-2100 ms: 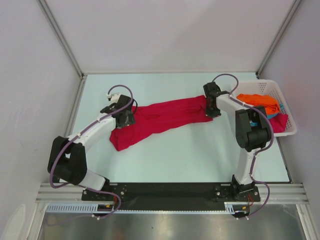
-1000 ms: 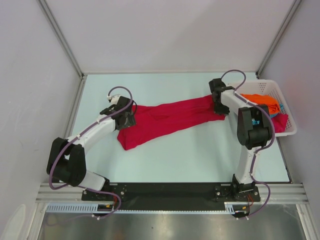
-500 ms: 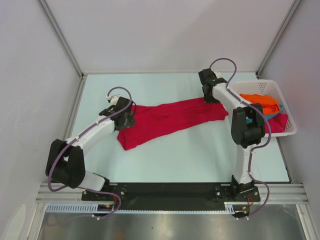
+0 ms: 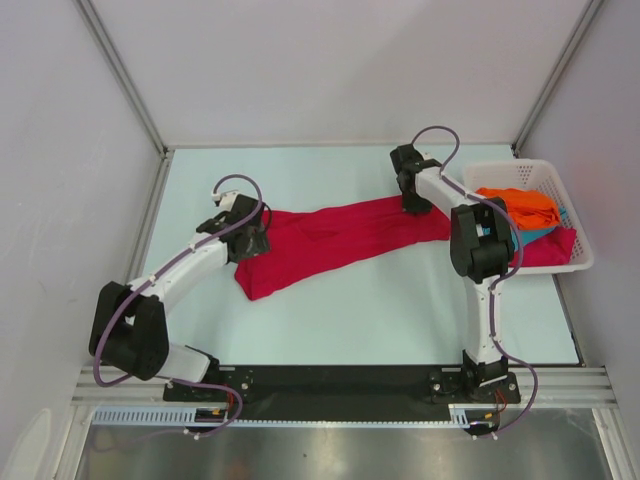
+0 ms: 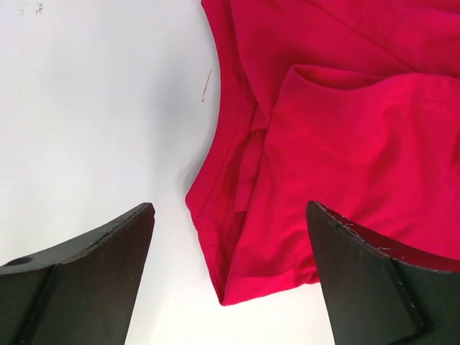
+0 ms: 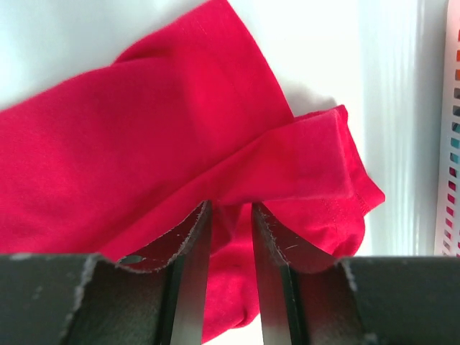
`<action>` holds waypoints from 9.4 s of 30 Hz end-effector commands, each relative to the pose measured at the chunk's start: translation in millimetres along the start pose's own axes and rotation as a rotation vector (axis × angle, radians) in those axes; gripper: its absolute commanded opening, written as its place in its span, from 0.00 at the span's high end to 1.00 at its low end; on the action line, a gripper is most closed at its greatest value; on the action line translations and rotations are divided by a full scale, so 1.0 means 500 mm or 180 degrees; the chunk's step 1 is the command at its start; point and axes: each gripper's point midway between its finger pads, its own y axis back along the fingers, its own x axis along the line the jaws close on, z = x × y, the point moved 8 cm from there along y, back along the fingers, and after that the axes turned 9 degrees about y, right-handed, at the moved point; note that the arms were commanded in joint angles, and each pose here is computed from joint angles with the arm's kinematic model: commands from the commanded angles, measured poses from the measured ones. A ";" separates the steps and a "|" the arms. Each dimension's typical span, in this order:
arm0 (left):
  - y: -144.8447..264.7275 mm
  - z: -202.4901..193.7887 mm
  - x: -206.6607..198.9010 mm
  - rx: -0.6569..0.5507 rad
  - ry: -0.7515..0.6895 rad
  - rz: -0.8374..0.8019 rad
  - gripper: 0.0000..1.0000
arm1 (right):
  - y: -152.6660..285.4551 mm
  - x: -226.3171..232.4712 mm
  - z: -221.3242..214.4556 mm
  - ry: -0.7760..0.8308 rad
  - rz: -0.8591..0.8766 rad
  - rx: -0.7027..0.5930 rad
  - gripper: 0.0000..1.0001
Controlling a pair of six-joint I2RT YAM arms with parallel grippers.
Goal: Fold and stack the t-shirts
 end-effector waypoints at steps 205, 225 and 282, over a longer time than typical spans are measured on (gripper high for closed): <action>-0.088 0.414 0.173 0.0031 0.1910 -0.0339 0.09 | 0.373 0.057 -0.007 0.0278 0.1419 -0.0905 0.62; -0.236 0.401 0.009 0.0436 0.1439 -0.0788 0.09 | 0.386 0.067 -0.012 0.0298 0.1371 -0.0888 0.61; 0.091 0.140 0.165 0.0066 0.1280 -0.0586 0.09 | 0.256 0.379 0.197 -0.0161 0.4464 -0.0507 0.42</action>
